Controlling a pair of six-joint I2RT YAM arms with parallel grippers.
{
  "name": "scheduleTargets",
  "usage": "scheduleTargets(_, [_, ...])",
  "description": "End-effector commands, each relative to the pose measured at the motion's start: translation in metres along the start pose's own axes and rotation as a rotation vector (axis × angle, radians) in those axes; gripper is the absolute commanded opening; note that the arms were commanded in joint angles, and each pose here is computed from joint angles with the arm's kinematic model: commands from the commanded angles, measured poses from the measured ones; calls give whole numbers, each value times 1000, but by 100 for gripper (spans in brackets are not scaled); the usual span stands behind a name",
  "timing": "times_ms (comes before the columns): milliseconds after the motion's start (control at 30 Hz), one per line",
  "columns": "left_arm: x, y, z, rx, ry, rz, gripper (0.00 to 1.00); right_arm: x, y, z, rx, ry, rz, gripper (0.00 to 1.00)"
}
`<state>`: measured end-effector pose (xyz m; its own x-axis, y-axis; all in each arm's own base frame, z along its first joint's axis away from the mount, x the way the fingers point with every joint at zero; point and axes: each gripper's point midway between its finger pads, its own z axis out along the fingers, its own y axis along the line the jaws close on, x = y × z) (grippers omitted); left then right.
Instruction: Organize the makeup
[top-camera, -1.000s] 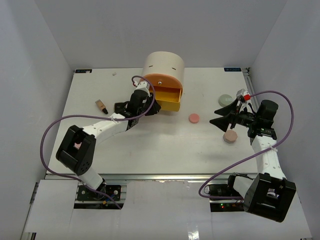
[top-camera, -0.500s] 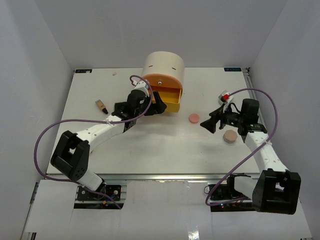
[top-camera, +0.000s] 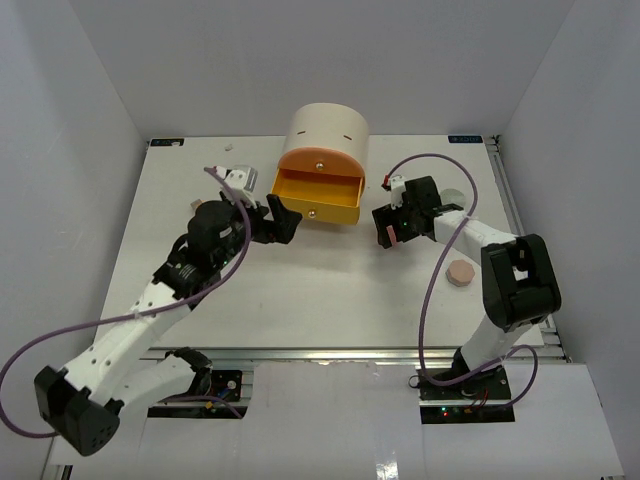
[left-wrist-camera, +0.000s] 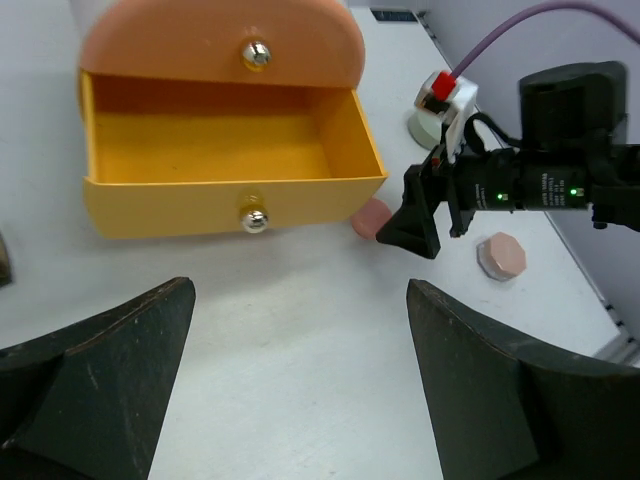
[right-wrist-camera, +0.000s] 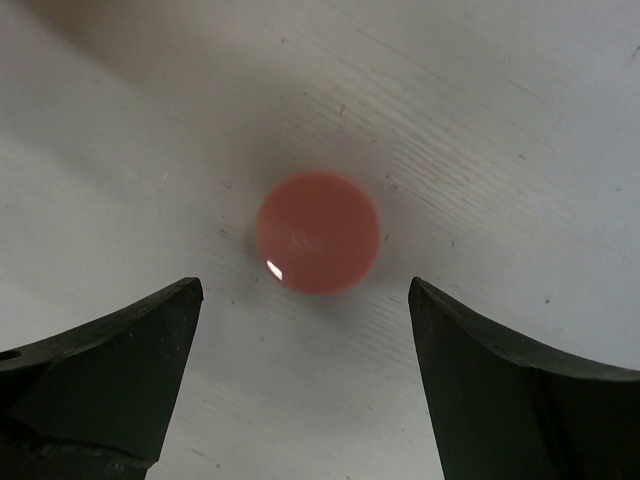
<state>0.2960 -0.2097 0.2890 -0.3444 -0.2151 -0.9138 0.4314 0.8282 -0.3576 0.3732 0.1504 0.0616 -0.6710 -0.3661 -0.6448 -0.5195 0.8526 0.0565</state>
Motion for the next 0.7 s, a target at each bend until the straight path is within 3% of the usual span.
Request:
scheduleTargets(0, [19,41,-51,-139,13,140,98,-15,-17,11,154,19,41,90])
scheduleTargets(233, [10,52,-97,-162,-168,97,98,-14,-21,31,176,55,54,91])
scheduleTargets(400, [2,56,-107,-189,-213,86,98,-8,-22,44,172,83,46,99])
scheduleTargets(667, [1,54,-107,-177,-215,88,98,-1,-18,44,131,101,26,65])
